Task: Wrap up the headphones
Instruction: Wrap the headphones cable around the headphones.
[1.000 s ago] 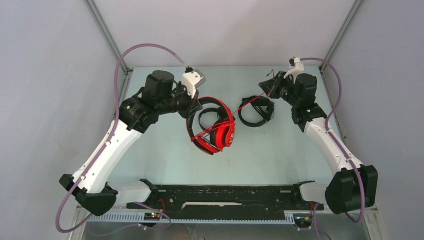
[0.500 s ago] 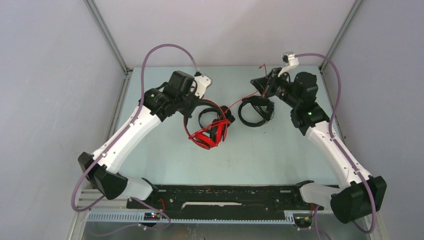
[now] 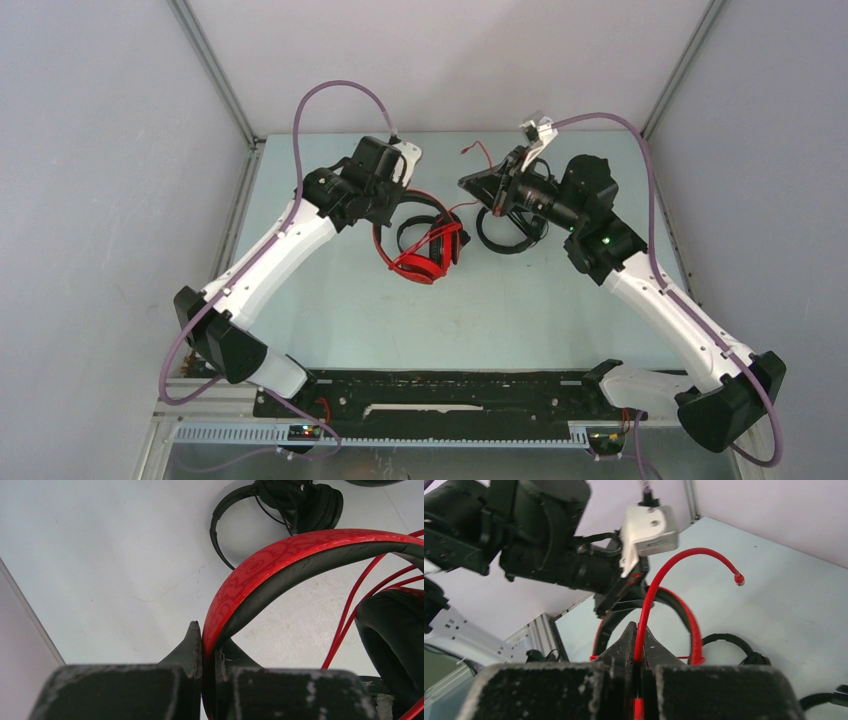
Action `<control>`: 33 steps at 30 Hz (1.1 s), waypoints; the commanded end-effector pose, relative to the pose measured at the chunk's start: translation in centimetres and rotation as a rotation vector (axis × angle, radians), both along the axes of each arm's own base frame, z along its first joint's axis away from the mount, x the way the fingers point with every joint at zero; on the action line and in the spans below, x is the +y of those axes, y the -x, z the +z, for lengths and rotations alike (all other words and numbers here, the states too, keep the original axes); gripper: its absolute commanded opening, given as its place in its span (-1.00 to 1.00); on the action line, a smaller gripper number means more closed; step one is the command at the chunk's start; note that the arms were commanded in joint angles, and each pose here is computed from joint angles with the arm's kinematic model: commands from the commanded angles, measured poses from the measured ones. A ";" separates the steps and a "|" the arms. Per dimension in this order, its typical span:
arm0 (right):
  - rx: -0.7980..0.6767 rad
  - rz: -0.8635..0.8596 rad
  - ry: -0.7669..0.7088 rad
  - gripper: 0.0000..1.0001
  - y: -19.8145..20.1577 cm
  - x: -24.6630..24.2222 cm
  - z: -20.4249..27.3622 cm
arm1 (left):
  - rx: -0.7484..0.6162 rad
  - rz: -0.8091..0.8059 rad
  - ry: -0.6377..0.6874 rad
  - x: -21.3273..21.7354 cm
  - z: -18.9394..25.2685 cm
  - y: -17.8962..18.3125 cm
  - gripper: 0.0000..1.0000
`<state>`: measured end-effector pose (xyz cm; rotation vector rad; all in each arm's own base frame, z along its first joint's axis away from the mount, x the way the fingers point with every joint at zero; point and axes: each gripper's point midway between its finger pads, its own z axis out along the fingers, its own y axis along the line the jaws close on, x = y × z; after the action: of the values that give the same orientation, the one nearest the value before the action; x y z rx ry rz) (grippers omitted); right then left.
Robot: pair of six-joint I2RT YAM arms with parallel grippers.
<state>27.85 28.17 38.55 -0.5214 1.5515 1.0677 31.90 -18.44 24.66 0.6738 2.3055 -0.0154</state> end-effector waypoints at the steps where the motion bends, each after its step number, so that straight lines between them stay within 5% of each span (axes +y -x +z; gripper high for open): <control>1: -0.127 0.060 -0.063 -1.00 2.1 1.4 4.3 | -0.129 0.113 0.120 -0.6 4.1 -1.9 -1.00; 13: -0.250 0.292 0.037 -0.96 6.9 6.5 2.0 | -0.170 0.280 0.339 -0.4 5.1 -2.9 -1.00; 33: -0.378 0.496 0.306 -0.45 11.5 8.5 -6.9 | -0.265 0.371 0.632 -0.2 10.6 -2.7 -1.00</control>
<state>17.45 37.09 31.69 -1.2025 1.3456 1.0433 33.94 -18.71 29.46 0.0652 2.1696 -0.3027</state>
